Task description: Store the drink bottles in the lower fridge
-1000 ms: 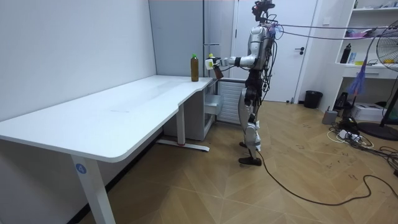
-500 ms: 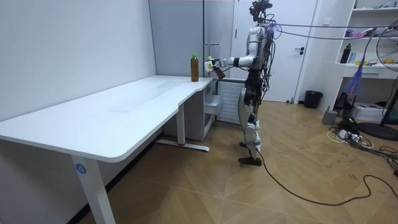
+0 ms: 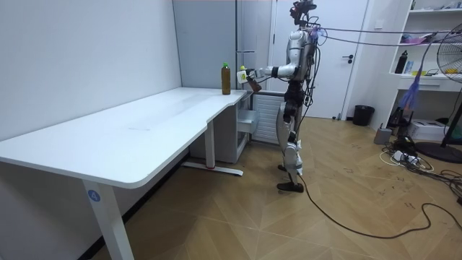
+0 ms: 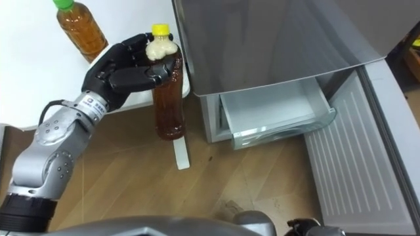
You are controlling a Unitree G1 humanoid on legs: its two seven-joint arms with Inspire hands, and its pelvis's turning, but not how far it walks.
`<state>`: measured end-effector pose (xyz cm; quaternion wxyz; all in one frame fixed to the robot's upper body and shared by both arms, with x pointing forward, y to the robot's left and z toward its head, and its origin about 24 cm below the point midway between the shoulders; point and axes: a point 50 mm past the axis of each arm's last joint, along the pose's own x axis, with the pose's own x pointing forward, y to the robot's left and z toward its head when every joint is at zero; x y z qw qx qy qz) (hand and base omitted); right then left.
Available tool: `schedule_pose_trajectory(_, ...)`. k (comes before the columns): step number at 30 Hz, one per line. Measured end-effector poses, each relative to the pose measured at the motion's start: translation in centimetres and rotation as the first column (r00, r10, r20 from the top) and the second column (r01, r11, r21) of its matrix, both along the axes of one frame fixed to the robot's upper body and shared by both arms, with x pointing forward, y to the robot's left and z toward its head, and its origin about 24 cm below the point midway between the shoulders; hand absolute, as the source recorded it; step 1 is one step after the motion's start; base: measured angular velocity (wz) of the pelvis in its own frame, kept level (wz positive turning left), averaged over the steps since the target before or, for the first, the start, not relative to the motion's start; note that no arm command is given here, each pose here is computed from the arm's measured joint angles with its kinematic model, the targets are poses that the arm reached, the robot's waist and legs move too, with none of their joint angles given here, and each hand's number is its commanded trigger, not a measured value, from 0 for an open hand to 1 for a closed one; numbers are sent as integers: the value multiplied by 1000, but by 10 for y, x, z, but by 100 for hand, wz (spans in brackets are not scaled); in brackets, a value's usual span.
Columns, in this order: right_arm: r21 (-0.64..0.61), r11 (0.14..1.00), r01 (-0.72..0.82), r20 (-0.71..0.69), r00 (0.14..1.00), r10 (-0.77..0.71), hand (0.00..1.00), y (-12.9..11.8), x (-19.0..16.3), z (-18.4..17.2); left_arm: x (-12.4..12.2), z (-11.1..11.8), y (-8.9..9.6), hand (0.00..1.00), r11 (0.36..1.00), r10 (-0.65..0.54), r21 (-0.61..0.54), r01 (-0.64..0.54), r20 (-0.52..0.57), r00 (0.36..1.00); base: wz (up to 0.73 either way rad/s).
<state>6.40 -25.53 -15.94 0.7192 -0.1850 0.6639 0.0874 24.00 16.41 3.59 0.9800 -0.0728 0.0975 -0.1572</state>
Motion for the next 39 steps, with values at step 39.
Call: schedule_pose_trajectory(39, 652, 640, -407, 506, 862, 32, 0, 118, 108, 76, -16, -13, -29, 100, 984, -177, -19, 176, -18, 984, 4)
